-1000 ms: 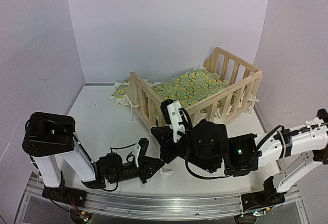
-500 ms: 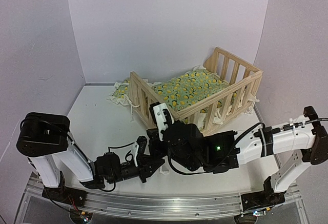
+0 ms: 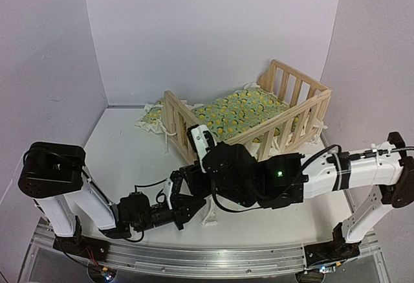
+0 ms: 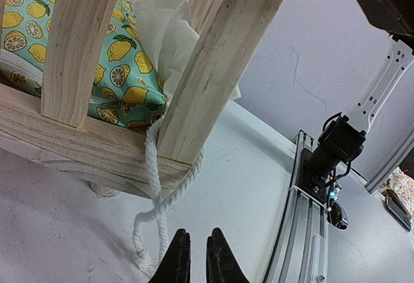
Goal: Set up the pet bed
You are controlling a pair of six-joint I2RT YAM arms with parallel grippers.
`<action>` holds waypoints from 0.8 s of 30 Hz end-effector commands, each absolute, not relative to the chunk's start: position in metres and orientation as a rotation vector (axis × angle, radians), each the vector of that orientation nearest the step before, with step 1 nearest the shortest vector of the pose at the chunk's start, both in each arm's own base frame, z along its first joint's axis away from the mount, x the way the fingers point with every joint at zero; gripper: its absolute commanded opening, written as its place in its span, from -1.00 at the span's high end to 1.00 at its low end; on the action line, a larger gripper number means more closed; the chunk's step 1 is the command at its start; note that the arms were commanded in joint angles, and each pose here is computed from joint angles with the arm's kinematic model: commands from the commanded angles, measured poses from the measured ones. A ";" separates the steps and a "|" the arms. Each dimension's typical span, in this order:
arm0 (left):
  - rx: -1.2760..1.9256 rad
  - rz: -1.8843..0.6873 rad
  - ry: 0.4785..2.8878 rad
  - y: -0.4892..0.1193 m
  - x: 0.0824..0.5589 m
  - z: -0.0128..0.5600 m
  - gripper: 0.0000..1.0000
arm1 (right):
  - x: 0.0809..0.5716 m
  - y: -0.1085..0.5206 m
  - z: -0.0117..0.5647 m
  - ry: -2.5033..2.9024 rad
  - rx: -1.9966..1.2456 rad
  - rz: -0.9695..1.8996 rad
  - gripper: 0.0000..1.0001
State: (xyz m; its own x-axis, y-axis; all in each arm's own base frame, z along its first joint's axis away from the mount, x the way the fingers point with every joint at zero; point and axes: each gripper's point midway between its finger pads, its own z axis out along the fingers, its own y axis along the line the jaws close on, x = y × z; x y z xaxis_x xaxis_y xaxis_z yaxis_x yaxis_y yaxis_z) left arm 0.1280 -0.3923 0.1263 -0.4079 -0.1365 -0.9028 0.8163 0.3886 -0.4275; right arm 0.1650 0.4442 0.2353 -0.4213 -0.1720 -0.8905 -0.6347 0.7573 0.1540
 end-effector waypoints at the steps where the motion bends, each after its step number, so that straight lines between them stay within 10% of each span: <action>1: 0.581 -1.227 1.586 -0.388 0.127 0.150 0.81 | 0.137 0.423 0.285 1.945 -0.691 0.795 0.09; 5: 0.596 -1.216 1.595 -0.390 0.127 0.147 0.82 | 0.124 0.391 0.275 1.960 -0.768 0.800 0.08; 14: 0.806 -1.116 1.681 -0.397 0.115 0.093 -0.01 | 0.109 0.354 0.199 2.017 -0.884 0.757 0.07; 24: 0.786 -1.002 1.813 -0.407 0.130 0.051 -0.16 | 0.118 0.342 0.143 1.969 -0.788 0.759 -0.05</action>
